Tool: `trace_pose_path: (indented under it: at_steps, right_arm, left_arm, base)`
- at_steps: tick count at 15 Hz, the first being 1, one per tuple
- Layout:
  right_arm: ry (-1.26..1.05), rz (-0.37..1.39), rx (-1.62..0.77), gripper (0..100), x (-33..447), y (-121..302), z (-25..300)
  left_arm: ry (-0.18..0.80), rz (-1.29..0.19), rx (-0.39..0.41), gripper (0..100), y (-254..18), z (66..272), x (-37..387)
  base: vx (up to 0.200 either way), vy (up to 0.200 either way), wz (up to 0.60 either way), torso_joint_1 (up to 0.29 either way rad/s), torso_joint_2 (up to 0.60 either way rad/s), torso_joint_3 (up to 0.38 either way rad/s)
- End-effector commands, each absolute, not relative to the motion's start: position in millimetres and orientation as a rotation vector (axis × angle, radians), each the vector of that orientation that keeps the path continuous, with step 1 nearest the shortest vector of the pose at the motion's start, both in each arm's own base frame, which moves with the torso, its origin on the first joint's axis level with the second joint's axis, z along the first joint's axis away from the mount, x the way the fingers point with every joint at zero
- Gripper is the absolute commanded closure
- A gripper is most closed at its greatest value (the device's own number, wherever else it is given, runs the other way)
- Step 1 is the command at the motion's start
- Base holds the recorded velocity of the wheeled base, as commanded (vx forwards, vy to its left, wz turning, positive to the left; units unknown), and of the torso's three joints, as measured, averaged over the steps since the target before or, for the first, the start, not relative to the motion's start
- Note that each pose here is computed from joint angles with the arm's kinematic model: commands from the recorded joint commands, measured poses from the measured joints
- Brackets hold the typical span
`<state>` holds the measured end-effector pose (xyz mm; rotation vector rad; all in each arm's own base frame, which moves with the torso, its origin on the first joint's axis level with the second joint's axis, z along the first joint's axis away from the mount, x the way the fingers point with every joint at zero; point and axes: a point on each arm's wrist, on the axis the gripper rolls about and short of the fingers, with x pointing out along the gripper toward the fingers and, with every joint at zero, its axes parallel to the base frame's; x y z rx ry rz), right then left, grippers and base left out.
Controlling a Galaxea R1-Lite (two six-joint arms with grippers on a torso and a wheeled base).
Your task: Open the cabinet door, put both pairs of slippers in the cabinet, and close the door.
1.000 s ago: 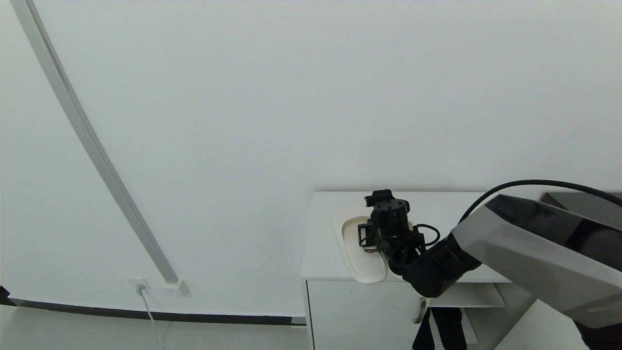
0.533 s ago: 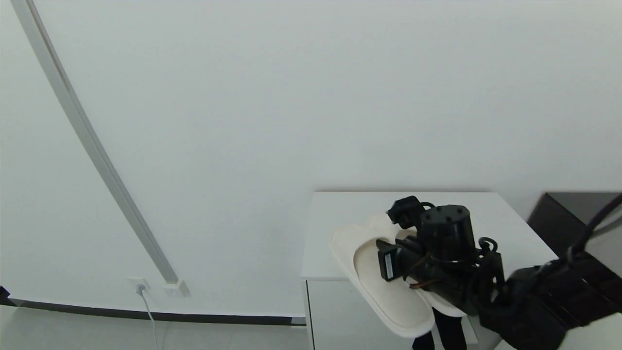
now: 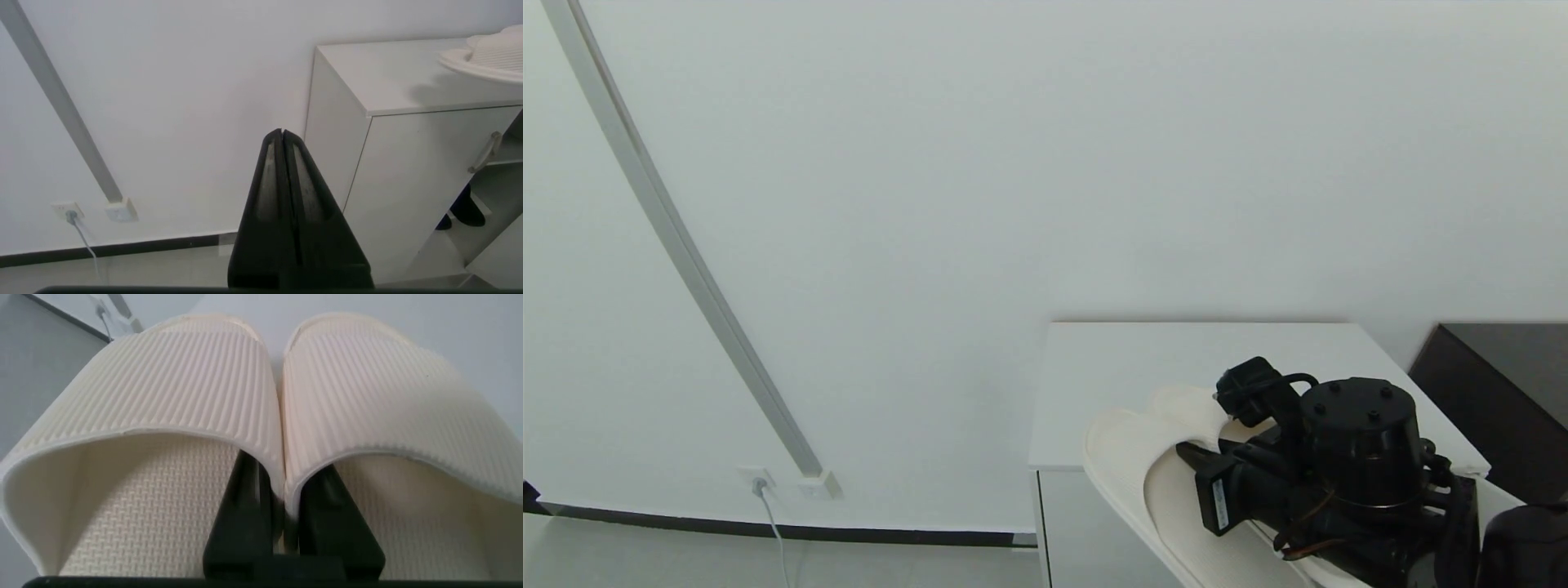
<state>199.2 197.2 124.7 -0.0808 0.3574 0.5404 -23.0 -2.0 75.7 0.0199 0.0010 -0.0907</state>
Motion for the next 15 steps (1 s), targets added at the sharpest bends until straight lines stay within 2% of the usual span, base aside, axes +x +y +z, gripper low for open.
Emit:
trace_pose_path:
  at_steps: [1, 3, 15]
  right_arm:
    - [0.358, 0.549, -0.082, 100, 196.0, 197.8, 124.8]
    - [0.361, 0.55, -0.084, 100, 195.1, 197.9, 124.1]
    - [0.37, 0.555, -0.094, 100, 192.2, 198.5, 121.2]
  left_arm:
    - [0.002, -0.091, 0.02, 100, -2.0, 75.6, -22.9]
    - [0.002, -0.091, 0.02, 100, -2.0, 75.6, -22.9]
    - [0.002, -0.091, 0.02, 100, -2.0, 75.6, -22.9]
  base:
    - [0.0, 0.0, 0.0, 0.0, 0.0, 0.0]
    - [0.0, 0.0, 0.0, 0.0, 0.0, 0.0]
    - [-0.2, 0.0, 0.0, 0.002, 0.0, 0.002]
